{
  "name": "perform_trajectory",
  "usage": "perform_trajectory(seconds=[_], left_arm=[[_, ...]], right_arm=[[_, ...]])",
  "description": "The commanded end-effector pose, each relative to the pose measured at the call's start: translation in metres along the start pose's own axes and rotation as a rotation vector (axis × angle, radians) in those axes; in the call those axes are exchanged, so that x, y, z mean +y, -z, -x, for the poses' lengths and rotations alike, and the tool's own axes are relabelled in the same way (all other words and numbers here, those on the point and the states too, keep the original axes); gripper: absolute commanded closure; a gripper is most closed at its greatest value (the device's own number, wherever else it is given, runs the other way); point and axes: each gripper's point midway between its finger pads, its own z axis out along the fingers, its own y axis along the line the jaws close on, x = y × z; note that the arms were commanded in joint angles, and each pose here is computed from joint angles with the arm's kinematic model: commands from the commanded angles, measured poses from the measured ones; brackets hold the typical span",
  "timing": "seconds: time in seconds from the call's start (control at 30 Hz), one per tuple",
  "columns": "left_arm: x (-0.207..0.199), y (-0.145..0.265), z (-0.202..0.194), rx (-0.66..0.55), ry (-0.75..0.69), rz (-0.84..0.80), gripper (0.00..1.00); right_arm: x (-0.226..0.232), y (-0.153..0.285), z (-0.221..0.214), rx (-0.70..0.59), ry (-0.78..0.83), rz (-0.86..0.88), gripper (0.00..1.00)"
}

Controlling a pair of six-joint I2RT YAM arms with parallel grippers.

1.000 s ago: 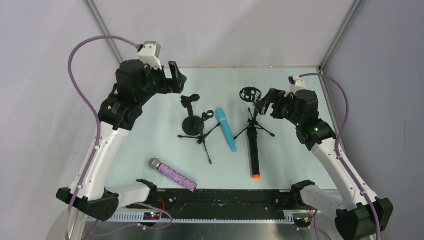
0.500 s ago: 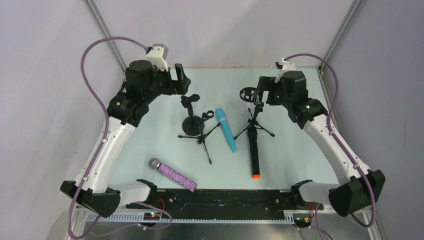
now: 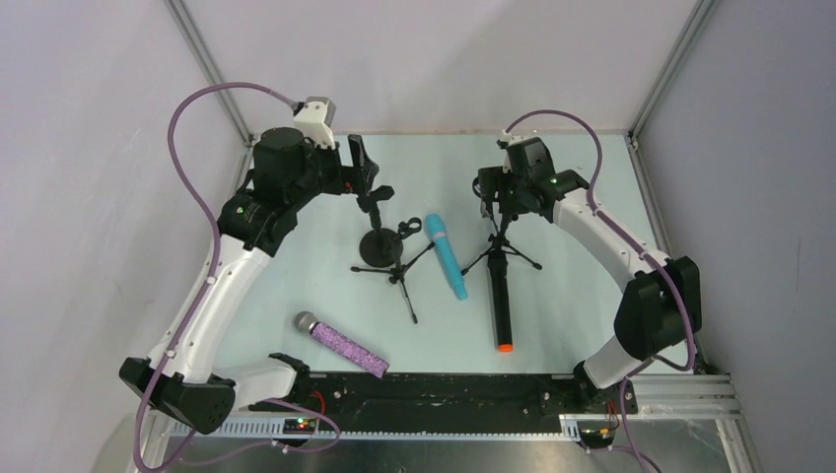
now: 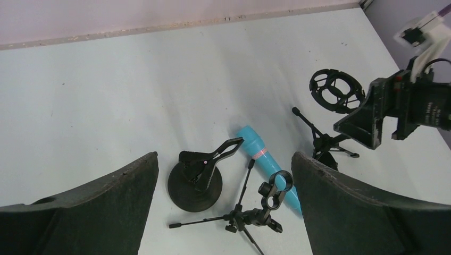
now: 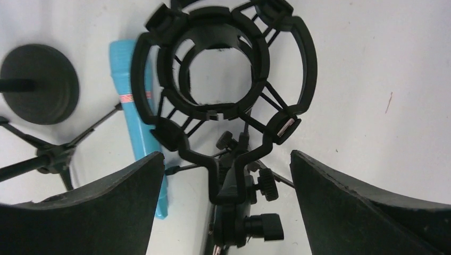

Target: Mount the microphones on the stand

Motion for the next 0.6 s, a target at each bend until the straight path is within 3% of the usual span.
perform_trajectory(seconds=[0.0,0.23,0.43,0.57], left_arm=[[-0.004,0.008,0.015,-0.063,-0.035,-0.017,0.02],[0.003,0.008,0.013,-0.064,-0.045,0.015,0.02],[0.007,0.011,0.014,-0.073,-0.053,0.038,0.02],[0.007,0.011,0.014,-0.074,-0.054,0.038,0.02]], right_arm=[[-0.003,0.000,0.013,-0.014,0.025,-0.035,0.10],[-0.002,-0.014,0.007,0.014,0.009,-0.021,0.33],[-0.017,-0.013,0.010,0.000,-0.011,-0.083,0.63],[-0.026,-0.010,0.016,-0.022,-0.024,-0.109,0.68]])
